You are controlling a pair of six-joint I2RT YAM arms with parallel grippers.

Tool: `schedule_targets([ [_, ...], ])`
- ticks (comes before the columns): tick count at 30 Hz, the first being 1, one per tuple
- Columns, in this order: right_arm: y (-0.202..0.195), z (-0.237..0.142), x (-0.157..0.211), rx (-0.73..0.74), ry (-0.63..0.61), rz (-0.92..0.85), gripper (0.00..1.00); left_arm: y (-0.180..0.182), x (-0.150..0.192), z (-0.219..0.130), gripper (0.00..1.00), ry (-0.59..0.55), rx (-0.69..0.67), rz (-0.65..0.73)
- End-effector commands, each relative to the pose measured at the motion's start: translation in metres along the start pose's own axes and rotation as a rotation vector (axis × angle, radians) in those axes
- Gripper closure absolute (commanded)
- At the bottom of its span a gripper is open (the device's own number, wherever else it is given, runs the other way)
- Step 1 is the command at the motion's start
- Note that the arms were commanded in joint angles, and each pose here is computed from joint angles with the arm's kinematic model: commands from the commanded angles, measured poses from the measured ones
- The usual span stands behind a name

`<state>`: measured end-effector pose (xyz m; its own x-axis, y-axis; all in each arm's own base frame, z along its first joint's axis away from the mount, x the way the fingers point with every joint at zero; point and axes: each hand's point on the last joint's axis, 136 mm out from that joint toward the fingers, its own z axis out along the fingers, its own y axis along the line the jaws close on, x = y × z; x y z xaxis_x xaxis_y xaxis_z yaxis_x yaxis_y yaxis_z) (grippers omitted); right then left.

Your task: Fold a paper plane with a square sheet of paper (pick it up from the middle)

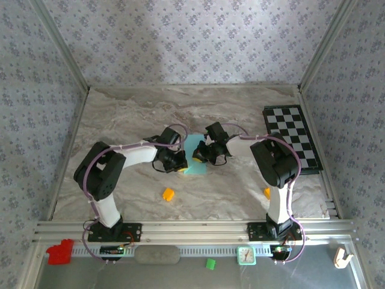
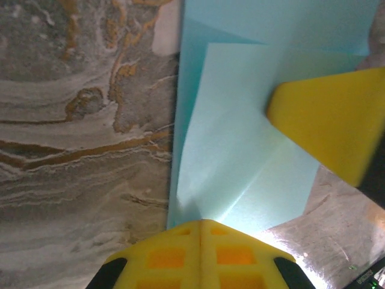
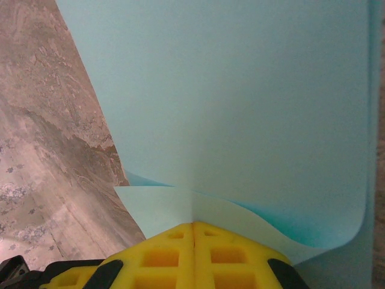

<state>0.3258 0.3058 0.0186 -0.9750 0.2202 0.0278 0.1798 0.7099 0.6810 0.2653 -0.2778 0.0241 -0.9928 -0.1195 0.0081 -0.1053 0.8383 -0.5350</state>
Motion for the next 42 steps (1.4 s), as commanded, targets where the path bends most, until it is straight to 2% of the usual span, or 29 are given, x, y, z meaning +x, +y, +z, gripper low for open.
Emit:
schedule_targets([
  [1,-0.077,0.012,0.009,0.249,0.009,0.099,0.99,0.011,0.003,0.004,0.98,0.011,-0.044,-0.02],
  [5,-0.056,0.0,0.001,0.213,-0.012,0.027,0.98,0.03,0.01,0.006,1.0,0.026,-0.117,-0.034],
  [9,-0.01,-0.016,-0.008,0.098,-0.034,-0.108,0.97,0.041,0.015,0.011,1.0,0.047,-0.156,-0.055],
  [12,0.019,-0.025,-0.005,0.015,-0.027,-0.186,0.96,0.043,0.016,0.013,1.0,0.057,-0.165,-0.064],
  [15,0.031,-0.024,0.005,-0.018,-0.008,-0.212,0.96,0.044,0.016,0.014,1.0,0.058,-0.17,-0.068],
  [23,0.022,-0.004,0.024,0.006,0.037,-0.181,0.99,0.044,0.016,0.014,1.0,0.056,-0.169,-0.073],
  [34,-0.008,0.011,0.031,0.075,0.066,-0.161,1.0,0.046,0.018,0.014,1.0,0.061,-0.173,-0.081],
  [38,-0.02,0.009,0.026,0.083,0.051,-0.163,1.0,0.054,0.022,0.012,1.0,0.069,-0.209,-0.095],
  [42,-0.031,-0.003,0.003,0.063,-0.004,-0.143,1.0,0.07,0.031,0.01,1.0,0.089,-0.273,-0.134],
])
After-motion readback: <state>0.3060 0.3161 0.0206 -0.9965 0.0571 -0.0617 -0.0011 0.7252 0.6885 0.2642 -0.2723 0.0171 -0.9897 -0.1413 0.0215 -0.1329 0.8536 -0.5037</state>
